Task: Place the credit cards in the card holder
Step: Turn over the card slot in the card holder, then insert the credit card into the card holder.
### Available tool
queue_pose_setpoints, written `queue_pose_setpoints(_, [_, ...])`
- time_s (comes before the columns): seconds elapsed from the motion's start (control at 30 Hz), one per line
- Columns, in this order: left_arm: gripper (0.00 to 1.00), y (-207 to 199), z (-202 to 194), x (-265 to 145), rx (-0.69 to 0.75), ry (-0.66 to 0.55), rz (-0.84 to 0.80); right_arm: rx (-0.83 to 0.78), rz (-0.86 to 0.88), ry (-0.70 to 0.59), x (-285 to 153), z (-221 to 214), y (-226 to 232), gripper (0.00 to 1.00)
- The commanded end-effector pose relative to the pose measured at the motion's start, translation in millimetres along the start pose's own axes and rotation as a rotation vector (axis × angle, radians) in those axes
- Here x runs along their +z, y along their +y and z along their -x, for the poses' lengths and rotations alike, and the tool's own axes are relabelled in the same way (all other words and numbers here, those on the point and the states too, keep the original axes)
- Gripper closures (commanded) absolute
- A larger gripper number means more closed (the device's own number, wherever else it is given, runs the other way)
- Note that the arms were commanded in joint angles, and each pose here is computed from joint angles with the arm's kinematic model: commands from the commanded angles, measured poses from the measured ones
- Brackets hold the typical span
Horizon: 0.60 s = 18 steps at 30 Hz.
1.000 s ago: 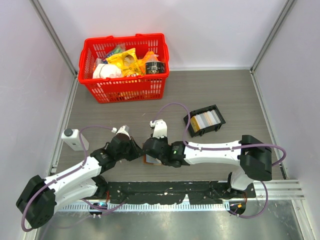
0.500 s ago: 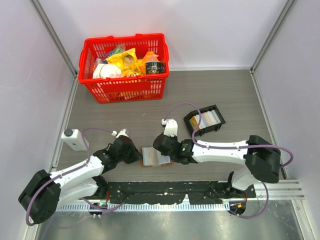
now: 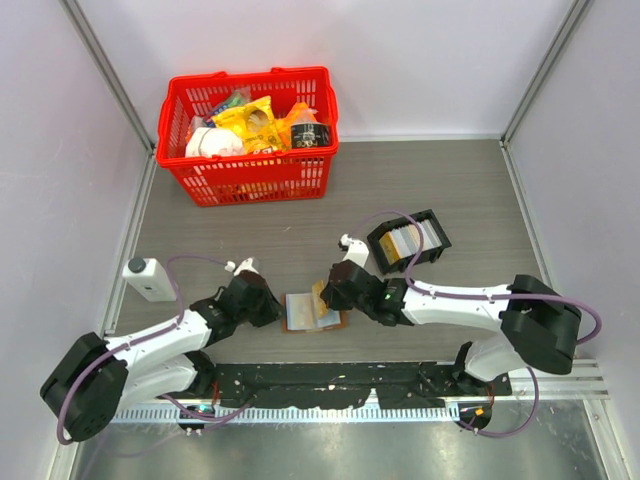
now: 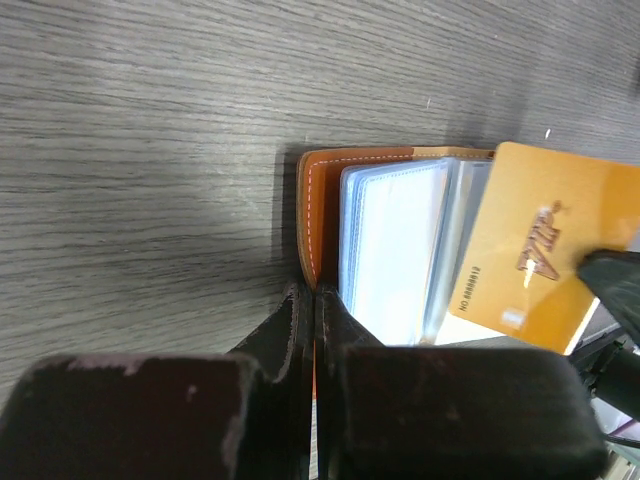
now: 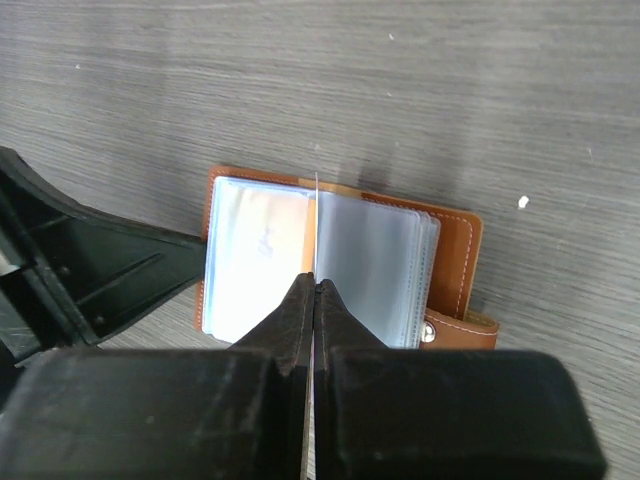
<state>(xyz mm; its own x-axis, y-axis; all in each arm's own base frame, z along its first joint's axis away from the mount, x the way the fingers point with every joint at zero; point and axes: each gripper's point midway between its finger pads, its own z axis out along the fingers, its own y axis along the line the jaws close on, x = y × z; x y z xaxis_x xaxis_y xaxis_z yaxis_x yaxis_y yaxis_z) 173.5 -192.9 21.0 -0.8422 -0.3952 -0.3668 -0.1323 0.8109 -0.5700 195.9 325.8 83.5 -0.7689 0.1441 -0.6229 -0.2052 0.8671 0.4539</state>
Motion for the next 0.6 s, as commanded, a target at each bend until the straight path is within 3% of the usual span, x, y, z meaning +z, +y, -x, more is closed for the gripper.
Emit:
queue_pose_setpoints(0.0, [1.0, 10, -1, 5, 0.015, -0.013, 0.032, 0.136, 0.14, 0.019, 5, 0, 12, 0.99])
queue_pose_setpoints(0.33, [1.0, 18, -5, 13, 0.006, 0.004, 0.061, 0.286, 0.212, 0.054, 15, -10, -2, 0.99])
queue_pose_setpoints(0.57, [1.0, 22, -6, 14, 0.002, 0.006, 0.082, 0.267, 0.156, -0.063, -3, 20, -14, 0.99])
